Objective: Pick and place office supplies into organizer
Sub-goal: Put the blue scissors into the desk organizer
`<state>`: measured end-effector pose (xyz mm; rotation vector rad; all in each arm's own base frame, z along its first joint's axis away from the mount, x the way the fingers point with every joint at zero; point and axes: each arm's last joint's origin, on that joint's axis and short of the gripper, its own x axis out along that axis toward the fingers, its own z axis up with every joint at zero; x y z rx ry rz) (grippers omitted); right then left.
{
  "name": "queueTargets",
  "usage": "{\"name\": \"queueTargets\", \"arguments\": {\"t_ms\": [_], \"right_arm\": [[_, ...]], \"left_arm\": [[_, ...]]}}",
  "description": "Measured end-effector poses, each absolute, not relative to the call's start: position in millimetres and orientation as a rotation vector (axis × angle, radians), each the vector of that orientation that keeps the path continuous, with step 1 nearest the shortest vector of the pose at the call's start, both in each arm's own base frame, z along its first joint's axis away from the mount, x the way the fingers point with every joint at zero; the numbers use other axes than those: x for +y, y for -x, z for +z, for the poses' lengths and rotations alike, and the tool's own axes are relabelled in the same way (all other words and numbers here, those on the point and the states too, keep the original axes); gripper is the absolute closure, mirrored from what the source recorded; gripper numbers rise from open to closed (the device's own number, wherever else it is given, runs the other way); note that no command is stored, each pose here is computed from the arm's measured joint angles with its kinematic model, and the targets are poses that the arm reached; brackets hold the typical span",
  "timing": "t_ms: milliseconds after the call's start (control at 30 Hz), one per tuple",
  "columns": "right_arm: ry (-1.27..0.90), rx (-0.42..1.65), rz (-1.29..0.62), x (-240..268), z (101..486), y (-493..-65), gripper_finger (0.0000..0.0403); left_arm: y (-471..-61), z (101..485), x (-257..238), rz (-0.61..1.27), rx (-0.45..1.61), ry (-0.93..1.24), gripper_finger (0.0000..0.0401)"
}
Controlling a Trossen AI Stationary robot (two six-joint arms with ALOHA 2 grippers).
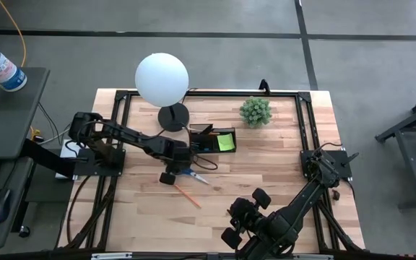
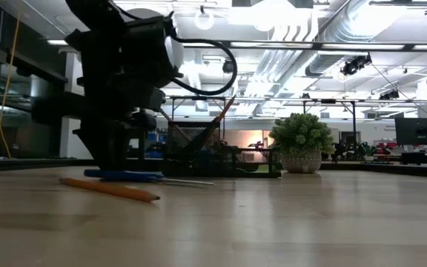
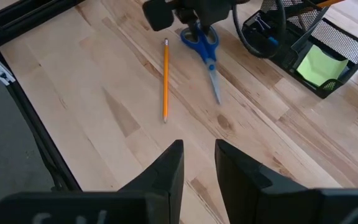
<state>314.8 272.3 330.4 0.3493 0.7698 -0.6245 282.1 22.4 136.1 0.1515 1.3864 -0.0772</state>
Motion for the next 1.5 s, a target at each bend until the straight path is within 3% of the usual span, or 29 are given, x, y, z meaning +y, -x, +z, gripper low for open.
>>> {"name": "queueTargets", "arguments": {"t_ms": [533,1000,1500], "right_arm": [[-0.375,0.773,-0.619,280.8,330.1,-305.9,0.0320],[-0.389,0.774,-0.601,293.8,329.9,-291.5,0.0320],[-0.287,0.739,-0.572,296.2,331.1,-288.8,0.0320]], "left_arm": [[-305.3,182.3,26.0,-0.041,1.380,-0.181,0.0359],[-302.4,232.1,27.0,-0.004,1.406,-0.214,0.0357],[-294.8,298.1,33.2,0.155,1.439,-0.418,0.0357]]}}
